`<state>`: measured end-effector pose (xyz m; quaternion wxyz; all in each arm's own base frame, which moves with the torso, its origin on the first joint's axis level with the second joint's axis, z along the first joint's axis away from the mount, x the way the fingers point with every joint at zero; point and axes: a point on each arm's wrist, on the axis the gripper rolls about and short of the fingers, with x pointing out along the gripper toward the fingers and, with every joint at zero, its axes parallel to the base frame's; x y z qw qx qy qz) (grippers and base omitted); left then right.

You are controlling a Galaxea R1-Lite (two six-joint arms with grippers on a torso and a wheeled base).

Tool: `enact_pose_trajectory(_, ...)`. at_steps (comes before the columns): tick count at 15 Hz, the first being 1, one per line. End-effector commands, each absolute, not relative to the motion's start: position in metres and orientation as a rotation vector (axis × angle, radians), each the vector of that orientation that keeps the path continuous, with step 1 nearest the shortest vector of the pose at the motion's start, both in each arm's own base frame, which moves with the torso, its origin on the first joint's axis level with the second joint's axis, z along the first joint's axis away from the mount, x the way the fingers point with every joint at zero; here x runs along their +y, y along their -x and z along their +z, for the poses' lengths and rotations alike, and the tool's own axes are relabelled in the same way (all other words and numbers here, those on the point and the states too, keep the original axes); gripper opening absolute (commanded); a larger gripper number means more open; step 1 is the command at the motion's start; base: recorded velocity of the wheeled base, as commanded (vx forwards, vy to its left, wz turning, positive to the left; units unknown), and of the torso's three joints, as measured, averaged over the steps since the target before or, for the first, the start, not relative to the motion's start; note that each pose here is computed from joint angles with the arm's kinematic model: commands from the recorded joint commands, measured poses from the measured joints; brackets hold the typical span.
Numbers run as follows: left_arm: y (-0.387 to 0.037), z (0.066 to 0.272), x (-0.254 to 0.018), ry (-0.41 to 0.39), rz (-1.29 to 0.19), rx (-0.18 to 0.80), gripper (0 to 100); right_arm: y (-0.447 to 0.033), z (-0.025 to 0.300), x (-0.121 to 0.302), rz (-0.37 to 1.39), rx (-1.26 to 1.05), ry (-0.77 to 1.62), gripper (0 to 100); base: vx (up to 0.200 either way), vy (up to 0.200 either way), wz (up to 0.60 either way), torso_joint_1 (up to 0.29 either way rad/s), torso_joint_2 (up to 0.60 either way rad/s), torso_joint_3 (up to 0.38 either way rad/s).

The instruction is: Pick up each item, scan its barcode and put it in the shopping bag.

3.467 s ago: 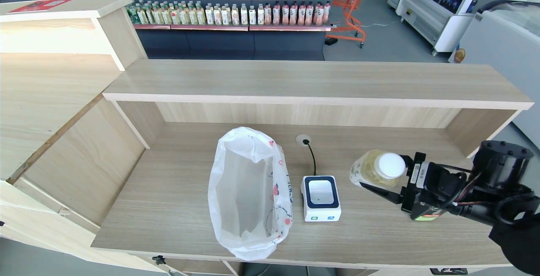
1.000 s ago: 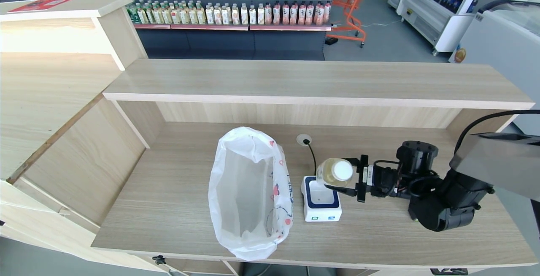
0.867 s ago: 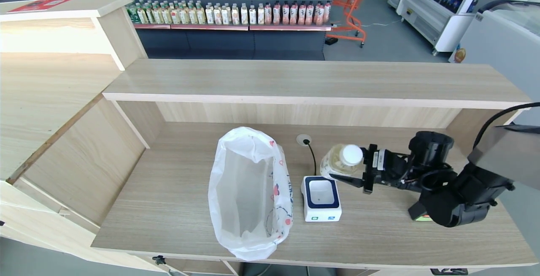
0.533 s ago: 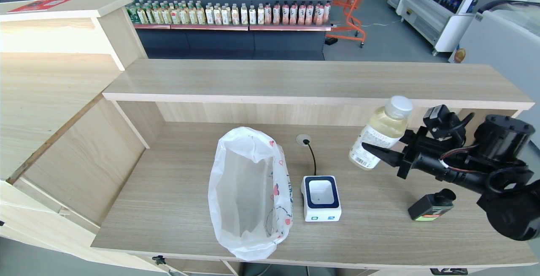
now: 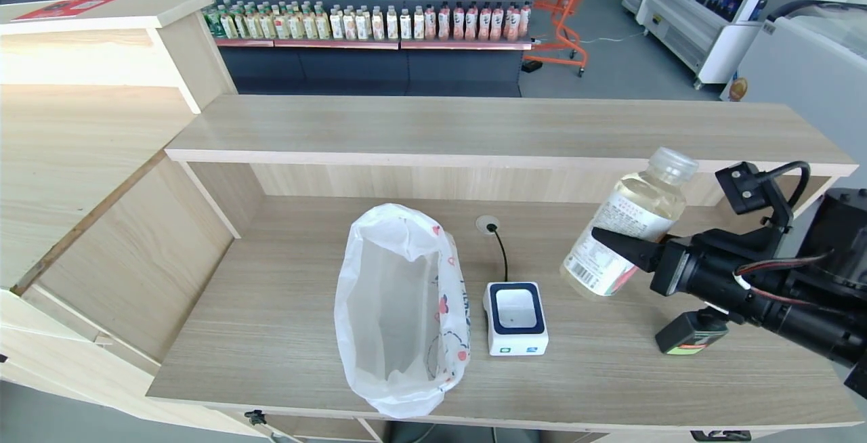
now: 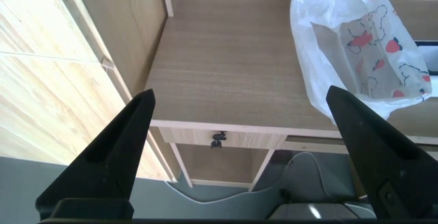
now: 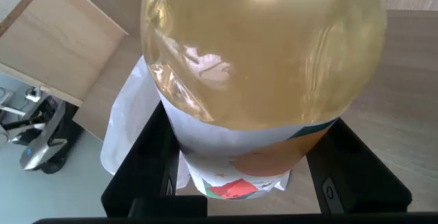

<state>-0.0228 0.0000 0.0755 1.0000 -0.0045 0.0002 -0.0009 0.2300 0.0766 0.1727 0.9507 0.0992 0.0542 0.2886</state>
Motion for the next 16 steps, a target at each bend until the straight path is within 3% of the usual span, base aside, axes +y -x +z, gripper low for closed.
enact_pose_trajectory(1, 0.023, 0.075, 0.0, 0.009, -0.002, 0.0, 100, -0.222, 0.169, 0.076, 0.594, 0.123, -0.202, 0, 0.0, 0.0, 0.0, 0.0, 0.0, 0.0)
enact_pose_trajectory(9, 0.023, 0.075, 0.0, 0.008, 0.0, 0.0, 100, -0.21, 0.162, 0.073, 0.592, 0.151, -0.206, 0, 0.0, 0.0, 0.0, 0.0, 0.0, 0.0)
enact_pose_trajectory(14, 0.023, 0.075, 0.0, 0.008, -0.002, 0.0, 100, -0.21, 0.162, 0.074, 0.591, 0.167, -0.24, 0, 0.0, 0.2, 0.0, 0.003, 0.0, 0.005)
enact_pose_trajectory(16, 0.023, 0.075, 0.0, 0.008, -0.002, 0.0, 100, -0.21, 0.159, 0.078, 0.606, 0.197, -0.268, 0, 0.0, 0.0, 0.0, 0.0, 0.0, 0.0)
